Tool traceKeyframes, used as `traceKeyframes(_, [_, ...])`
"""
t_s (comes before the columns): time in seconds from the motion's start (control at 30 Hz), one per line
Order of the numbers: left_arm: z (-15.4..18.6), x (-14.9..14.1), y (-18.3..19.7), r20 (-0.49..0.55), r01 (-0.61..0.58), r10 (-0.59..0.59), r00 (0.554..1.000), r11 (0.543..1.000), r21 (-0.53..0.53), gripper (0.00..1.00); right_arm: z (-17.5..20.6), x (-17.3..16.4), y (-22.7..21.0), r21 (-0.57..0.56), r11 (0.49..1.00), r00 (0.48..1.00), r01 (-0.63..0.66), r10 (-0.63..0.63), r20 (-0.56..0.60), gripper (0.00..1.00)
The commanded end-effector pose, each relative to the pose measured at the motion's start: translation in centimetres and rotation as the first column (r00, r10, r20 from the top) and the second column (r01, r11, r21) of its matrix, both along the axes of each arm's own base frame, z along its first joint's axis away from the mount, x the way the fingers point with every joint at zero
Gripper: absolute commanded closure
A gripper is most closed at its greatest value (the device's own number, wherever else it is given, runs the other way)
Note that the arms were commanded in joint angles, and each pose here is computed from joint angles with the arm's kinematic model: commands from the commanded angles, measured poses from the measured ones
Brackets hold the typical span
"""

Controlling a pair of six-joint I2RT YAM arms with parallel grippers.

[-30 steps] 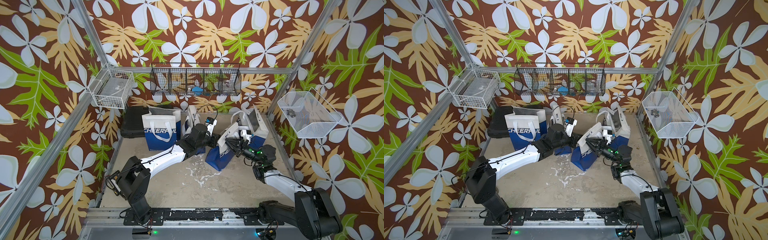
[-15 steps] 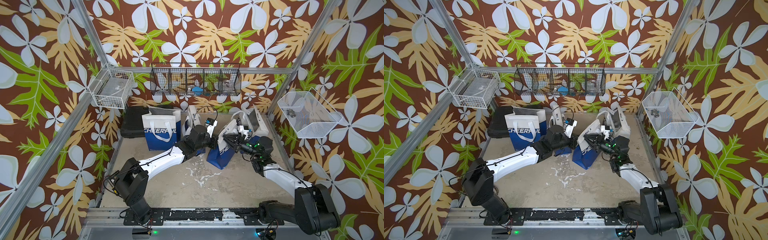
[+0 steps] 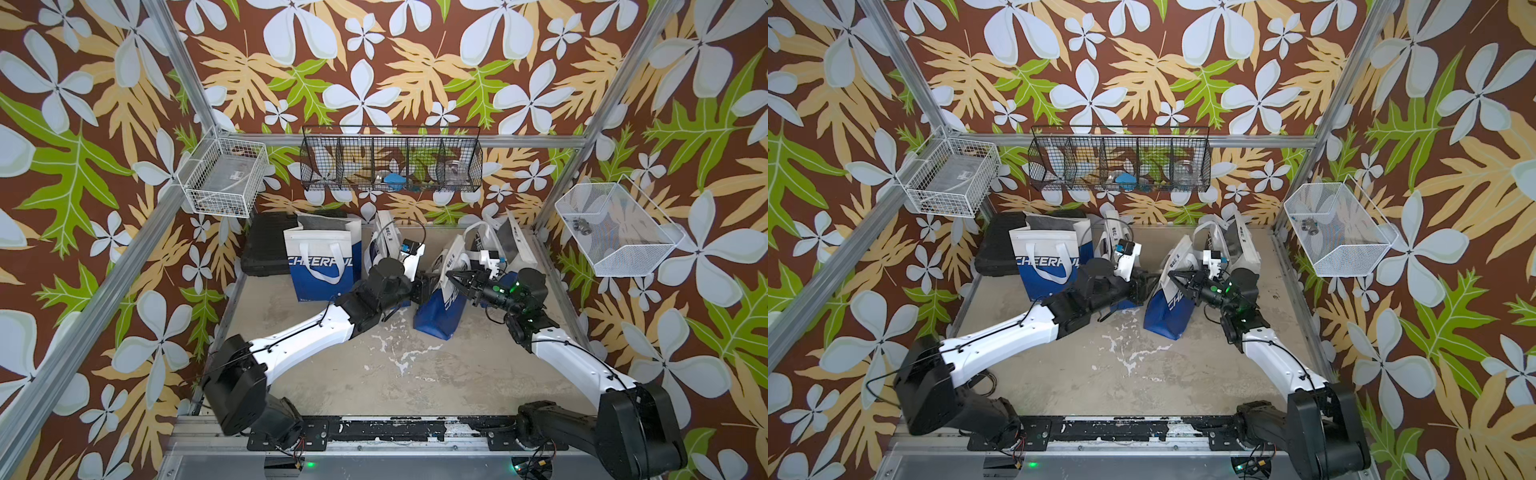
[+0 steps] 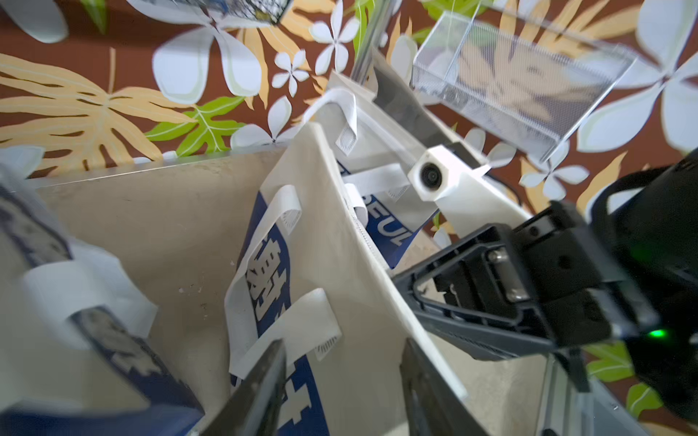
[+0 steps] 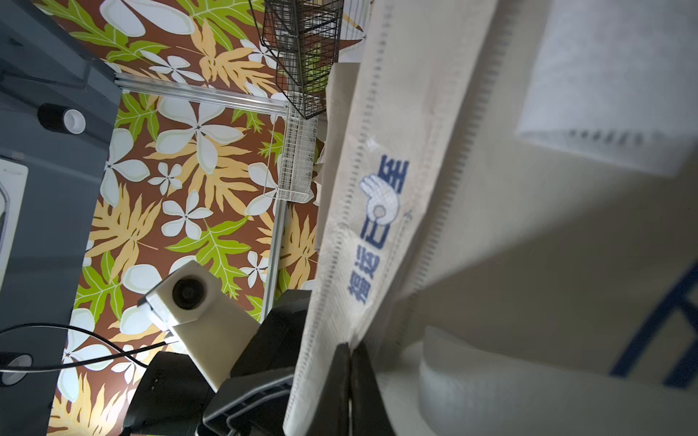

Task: Open the takeout bag
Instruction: Open the takeout bag at the center of the board.

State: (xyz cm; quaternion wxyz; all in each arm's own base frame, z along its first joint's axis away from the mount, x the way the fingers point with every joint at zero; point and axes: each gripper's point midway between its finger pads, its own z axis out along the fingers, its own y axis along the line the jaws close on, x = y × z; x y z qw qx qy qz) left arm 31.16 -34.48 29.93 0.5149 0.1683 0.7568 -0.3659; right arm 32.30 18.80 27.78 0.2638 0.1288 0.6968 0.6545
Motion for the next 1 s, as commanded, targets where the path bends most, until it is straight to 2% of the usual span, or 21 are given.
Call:
traceKeyframes(0.0, [1.8, -1.1, 3.6, -0.018, -0.138, 0.137, 0.990, 0.977, -0.164, 0.29, 1.8, -0.3, -0.2, 0.019, 1.000, 0.997, 0.013, -0.015, 0.082, 1.00])
traceKeyframes(0.07, [0.9, -4.3, 3.6, -0.011, -0.107, 0.107, 0.994, 0.970, -0.217, 0.28, 1.7, -0.6, -0.3, 0.028, 0.999, 0.997, 0.017, -0.019, 0.079, 1.00])
traceKeyframes(0.13, [-0.3, -7.6, 2.2, 0.027, -0.049, 0.056, 0.998, 0.978, -0.201, 0.26, 1.6, -0.8, -0.4, 0.038, 0.999, 0.997, 0.023, -0.026, 0.075, 1.00])
traceKeyframes(0.2, [-2.2, -9.2, 1.2, 0.014, -0.012, 0.015, 1.000, 0.981, -0.196, 0.25, 1.8, -1.1, -0.5, 0.042, 0.999, 0.996, 0.029, -0.032, 0.082, 1.00])
traceKeyframes(0.27, [-3.5, -8.6, 1.3, -0.013, -0.049, 0.047, 0.999, 0.981, -0.186, 0.22, 2.3, -1.5, -0.6, 0.047, 0.998, 0.995, 0.033, -0.037, 0.089, 1.00])
traceKeyframes(0.37, [-3.3, -8.2, 0.4, 0.012, -0.042, 0.045, 0.999, 0.980, -0.194, 0.18, 2.6, -2.1, -0.8, 0.034, 0.999, 0.995, 0.043, -0.045, 0.087, 1.00])
traceKeyframes(0.6, [-2.1, -7.8, -3.6, 0.057, 0.064, -0.053, 0.997, 0.977, -0.203, 0.19, 2.7, -3.0, -1.1, 0.035, 0.998, 0.995, 0.057, -0.059, 0.078, 1.00])
traceKeyframes(0.67, [-2.8, -7.2, -4.3, 0.035, 0.079, -0.073, 0.997, 0.976, -0.203, 0.24, 2.7, -3.1, -1.0, 0.037, 0.998, 0.995, 0.054, -0.056, 0.077, 1.00])
traceKeyframes(0.73, [-3.5, -7.0, -4.9, 0.016, 0.109, -0.108, 0.994, 0.971, -0.214, 0.35, 2.5, -3.2, -1.0, 0.040, 0.998, 0.996, 0.059, -0.061, 0.071, 1.00])
traceKeyframes(0.83, [-4.5, -6.8, -5.2, -0.006, 0.103, -0.106, 0.994, 0.972, -0.209, 0.43, 2.5, -3.3, -0.9, 0.046, 0.997, 0.996, 0.055, -0.058, 0.071, 1.00])
traceKeyframes(0.9, [-5.0, -6.5, -5.4, -0.016, 0.090, -0.096, 0.995, 0.973, -0.211, 0.53, 2.3, -3.5, -0.7, 0.047, 0.997, 0.996, 0.054, -0.057, 0.066, 1.00])
traceKeyframes(0.97, [-5.4, -5.8, -5.6, -0.025, 0.067, -0.073, 0.997, 0.978, -0.199, 0.68, 2.1, -3.8, -0.4, 0.049, 0.998, 0.997, 0.050, -0.053, 0.061, 1.00])
